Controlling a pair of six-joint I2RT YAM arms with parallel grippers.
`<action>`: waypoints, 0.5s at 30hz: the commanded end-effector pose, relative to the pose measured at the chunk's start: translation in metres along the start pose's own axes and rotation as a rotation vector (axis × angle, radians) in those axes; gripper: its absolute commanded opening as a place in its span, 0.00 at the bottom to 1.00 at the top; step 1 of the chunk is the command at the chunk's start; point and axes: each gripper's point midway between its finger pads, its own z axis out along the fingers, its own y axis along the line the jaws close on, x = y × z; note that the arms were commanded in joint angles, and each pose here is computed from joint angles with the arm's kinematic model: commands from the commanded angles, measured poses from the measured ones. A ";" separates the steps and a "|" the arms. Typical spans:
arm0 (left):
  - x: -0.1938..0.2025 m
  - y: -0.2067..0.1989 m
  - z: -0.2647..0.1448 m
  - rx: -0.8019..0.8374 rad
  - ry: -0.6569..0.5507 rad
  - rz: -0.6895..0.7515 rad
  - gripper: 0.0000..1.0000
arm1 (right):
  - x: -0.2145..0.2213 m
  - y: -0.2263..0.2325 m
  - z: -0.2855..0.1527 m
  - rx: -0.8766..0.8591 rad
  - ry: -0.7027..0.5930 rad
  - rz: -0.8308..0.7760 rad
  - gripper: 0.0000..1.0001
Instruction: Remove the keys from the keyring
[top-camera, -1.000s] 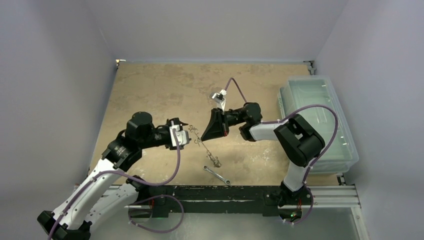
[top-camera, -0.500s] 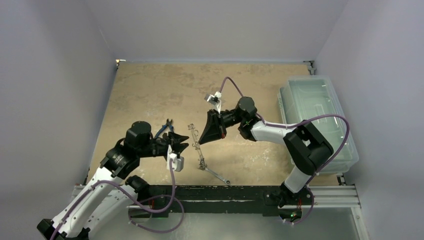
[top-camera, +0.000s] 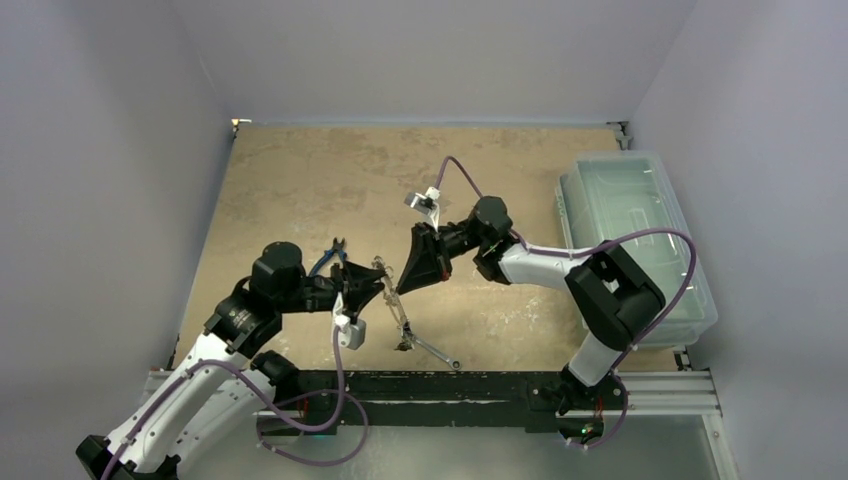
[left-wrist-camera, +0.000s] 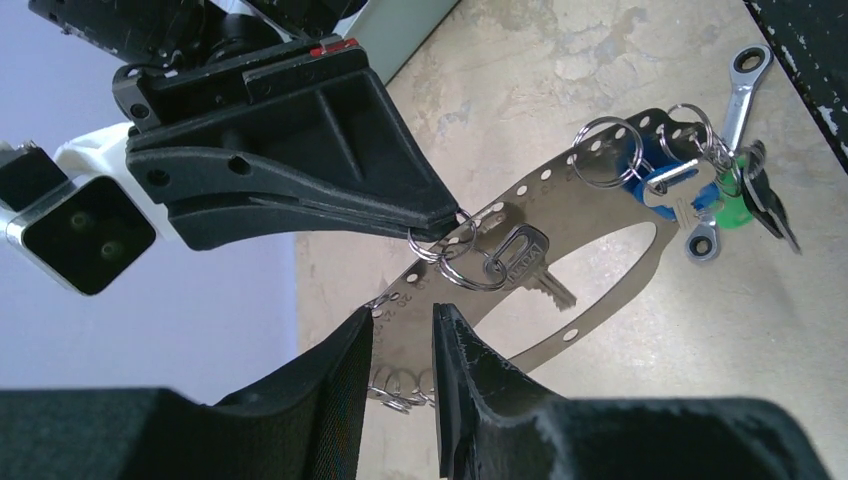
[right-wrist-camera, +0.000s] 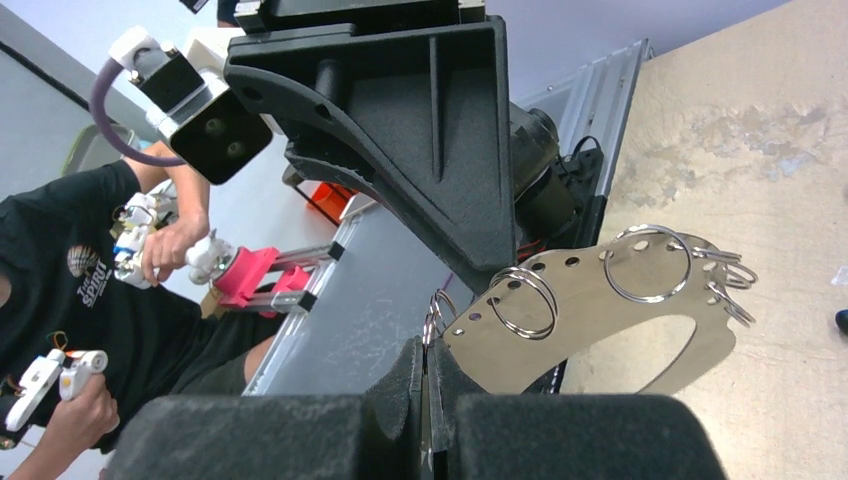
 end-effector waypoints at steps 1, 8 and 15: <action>-0.013 -0.002 0.004 0.019 -0.075 0.075 0.28 | -0.017 0.012 0.004 -0.043 -0.006 -0.083 0.00; -0.024 -0.006 0.007 0.030 -0.113 0.079 0.28 | -0.015 0.021 0.004 -0.107 -0.011 -0.053 0.00; -0.027 -0.013 0.011 0.055 -0.116 0.078 0.27 | -0.014 0.025 0.003 -0.142 -0.015 -0.038 0.00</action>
